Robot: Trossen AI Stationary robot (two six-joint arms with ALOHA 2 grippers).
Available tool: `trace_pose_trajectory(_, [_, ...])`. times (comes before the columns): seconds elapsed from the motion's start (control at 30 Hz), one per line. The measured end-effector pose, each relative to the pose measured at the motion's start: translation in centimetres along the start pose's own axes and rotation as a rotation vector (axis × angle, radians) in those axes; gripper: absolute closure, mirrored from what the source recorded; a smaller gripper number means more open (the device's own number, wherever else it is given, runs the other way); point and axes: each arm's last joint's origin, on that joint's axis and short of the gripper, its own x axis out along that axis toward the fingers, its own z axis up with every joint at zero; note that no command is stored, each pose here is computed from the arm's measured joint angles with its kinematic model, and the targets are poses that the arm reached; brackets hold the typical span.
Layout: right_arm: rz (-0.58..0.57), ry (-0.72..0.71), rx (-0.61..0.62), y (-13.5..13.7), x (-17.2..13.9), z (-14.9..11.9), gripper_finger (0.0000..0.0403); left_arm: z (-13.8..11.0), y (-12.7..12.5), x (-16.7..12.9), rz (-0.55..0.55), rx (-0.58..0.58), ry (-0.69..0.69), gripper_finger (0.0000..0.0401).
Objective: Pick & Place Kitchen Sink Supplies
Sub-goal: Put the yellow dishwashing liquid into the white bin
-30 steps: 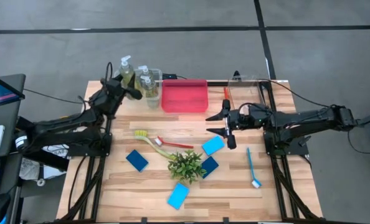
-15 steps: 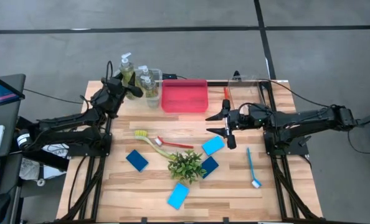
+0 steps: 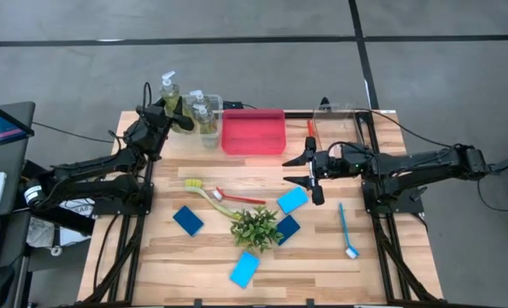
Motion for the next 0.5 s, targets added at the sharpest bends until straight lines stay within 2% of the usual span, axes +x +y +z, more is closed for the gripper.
trace_pose_trajectory(0.13, [0.0,0.0,-0.001,0.0,0.0,0.0,0.0218,0.0,0.0,0.0,-0.001,-0.02,0.0,0.0175])
trace_pose_trajectory(0.37, [0.0,0.002,-0.001,0.0,0.0,0.0,0.0223,-0.5,-0.4,0.2,-0.067,-0.047,0.022,0.0175])
trace_pose_trajectory(0.5, [0.0,0.003,-0.001,0.0,0.0,0.0,0.0221,-1.4,-0.8,0.6,-0.07,-0.029,0.059,0.0175])
